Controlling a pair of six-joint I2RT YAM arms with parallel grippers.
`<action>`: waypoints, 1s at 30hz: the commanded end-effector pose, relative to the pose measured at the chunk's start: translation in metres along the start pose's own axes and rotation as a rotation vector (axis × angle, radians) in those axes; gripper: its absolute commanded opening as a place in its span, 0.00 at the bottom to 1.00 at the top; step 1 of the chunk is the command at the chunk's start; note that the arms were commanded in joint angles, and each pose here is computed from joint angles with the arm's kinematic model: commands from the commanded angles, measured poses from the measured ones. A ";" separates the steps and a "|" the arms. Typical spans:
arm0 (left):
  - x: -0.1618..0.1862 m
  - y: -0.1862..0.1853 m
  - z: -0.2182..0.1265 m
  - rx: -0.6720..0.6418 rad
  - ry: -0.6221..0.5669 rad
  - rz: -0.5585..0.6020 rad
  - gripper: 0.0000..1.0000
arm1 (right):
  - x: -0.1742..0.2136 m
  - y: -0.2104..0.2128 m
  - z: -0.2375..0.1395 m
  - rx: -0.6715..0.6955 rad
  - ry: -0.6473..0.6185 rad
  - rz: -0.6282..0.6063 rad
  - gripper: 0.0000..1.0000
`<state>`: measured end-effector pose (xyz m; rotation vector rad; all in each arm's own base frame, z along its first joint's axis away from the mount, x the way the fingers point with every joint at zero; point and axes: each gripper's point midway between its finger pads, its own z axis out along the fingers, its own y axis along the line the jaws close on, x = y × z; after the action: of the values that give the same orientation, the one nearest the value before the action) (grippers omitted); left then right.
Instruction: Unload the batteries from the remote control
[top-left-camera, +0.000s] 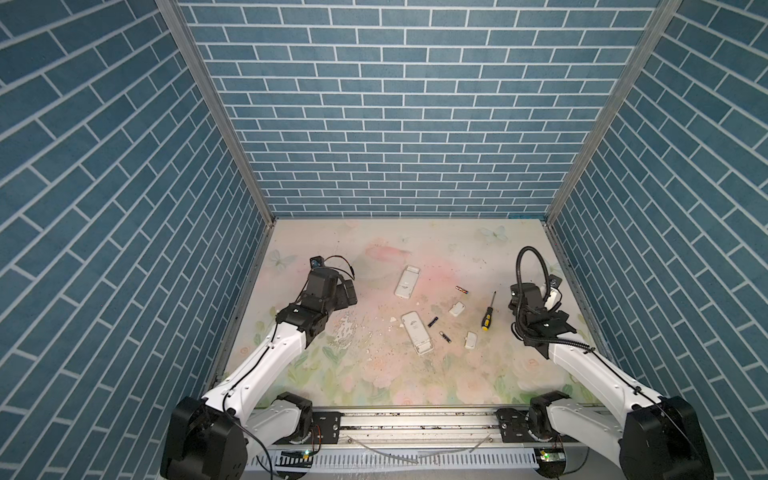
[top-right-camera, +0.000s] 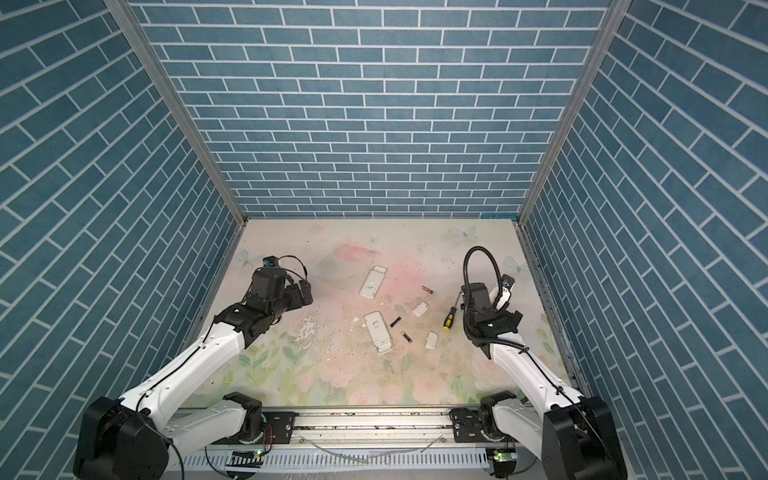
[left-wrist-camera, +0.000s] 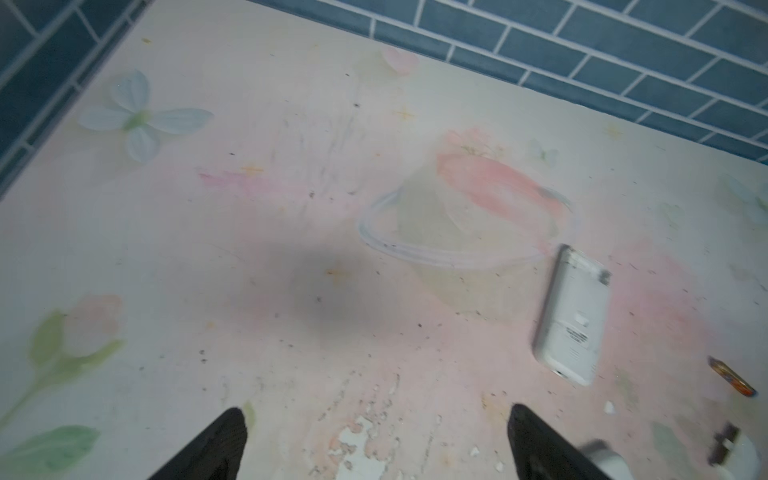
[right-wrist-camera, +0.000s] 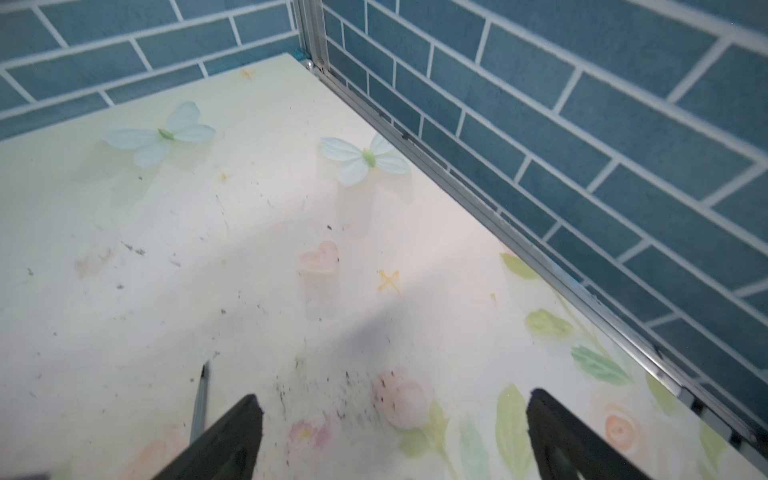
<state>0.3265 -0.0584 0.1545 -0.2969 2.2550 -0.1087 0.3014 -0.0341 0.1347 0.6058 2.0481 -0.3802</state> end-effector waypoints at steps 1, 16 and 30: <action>-0.026 0.029 -0.004 -0.128 -0.089 0.060 1.00 | -0.020 0.019 0.012 -0.115 -0.041 -0.097 0.99; -0.035 0.100 0.001 -0.339 -0.378 0.192 1.00 | -0.037 0.042 0.065 -0.186 -0.147 -0.247 0.99; -0.034 0.100 0.051 -0.187 -0.399 0.174 1.00 | -0.009 0.049 0.083 -0.324 -0.199 -0.199 0.99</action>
<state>0.3509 0.0614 0.1162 -0.2605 1.9437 0.3313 0.3856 -0.0429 0.0863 0.2196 2.0021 -0.2513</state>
